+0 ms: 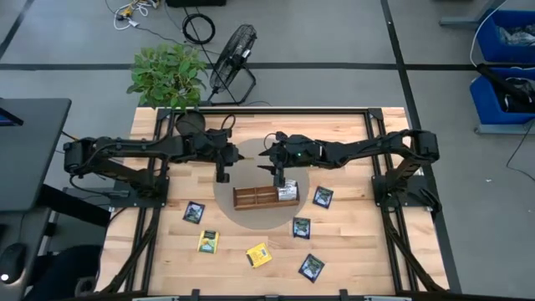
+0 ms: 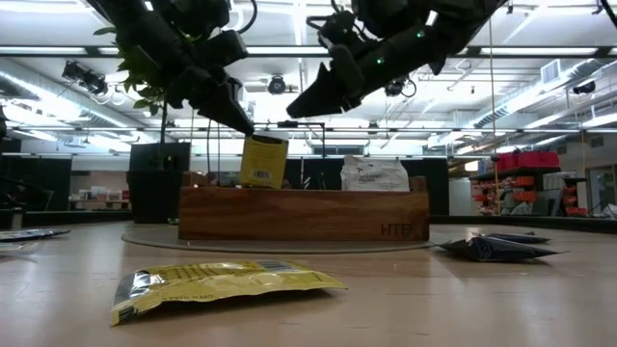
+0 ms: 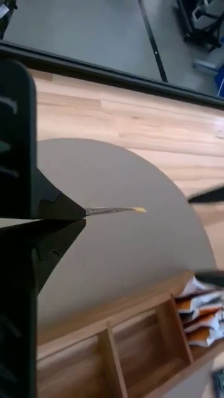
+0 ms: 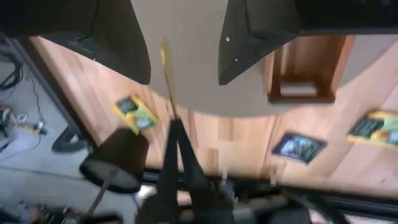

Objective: Pick & Place Tea
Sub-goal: Put the yellow tea bag into the middle section of the wooden organizer

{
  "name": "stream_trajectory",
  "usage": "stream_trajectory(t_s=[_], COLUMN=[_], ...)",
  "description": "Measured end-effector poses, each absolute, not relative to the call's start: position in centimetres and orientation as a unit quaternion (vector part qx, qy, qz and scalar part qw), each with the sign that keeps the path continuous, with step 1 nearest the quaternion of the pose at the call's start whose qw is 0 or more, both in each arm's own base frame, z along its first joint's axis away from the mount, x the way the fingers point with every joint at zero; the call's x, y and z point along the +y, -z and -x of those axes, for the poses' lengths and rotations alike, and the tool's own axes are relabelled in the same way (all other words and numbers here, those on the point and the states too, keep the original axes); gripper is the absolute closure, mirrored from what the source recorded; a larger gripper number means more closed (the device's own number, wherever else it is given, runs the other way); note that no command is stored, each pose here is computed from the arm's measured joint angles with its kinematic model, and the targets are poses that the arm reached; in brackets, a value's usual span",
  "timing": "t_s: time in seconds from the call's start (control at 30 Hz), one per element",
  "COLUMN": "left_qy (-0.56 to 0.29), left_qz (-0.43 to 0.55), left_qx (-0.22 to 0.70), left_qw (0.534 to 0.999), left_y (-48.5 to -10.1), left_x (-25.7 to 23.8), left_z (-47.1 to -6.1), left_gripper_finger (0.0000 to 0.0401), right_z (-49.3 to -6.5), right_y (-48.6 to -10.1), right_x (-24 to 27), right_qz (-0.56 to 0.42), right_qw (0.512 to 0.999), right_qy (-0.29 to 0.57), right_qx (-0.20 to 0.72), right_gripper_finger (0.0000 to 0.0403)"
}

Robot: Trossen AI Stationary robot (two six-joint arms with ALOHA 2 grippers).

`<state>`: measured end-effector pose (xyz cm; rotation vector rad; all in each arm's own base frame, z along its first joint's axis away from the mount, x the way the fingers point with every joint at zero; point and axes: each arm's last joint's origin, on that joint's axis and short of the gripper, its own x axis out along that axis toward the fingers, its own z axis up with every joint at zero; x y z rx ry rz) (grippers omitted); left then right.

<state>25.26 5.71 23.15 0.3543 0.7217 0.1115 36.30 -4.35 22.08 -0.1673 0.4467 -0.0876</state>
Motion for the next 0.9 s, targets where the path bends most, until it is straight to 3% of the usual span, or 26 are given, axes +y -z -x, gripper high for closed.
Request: stream_trajectory(t_s=[0.6,0.77,0.9], left_qy=[-0.029,-0.03,-0.031], left_qz=[-0.185,-0.183,-0.182], left_qx=[0.319,0.318,0.316], left_qw=[0.929,0.93,0.931], left_y=[-25.3,-25.4,-25.4], left_x=[4.7,4.7,4.7], left_z=[-26.2,-26.3,-26.3], left_gripper_finger=[0.0401,0.0401,0.0401], right_z=[-36.7,-36.7,-36.8], right_y=[-21.2,-21.2,-21.3], right_x=[-5.0,-4.9,-4.8], right_qz=[0.084,0.08,0.081], right_qw=[0.967,0.969,0.97], right_qy=[0.045,0.026,0.022], right_qx=[0.236,0.231,0.226], right_gripper_finger=[0.0215,0.0259,0.032])
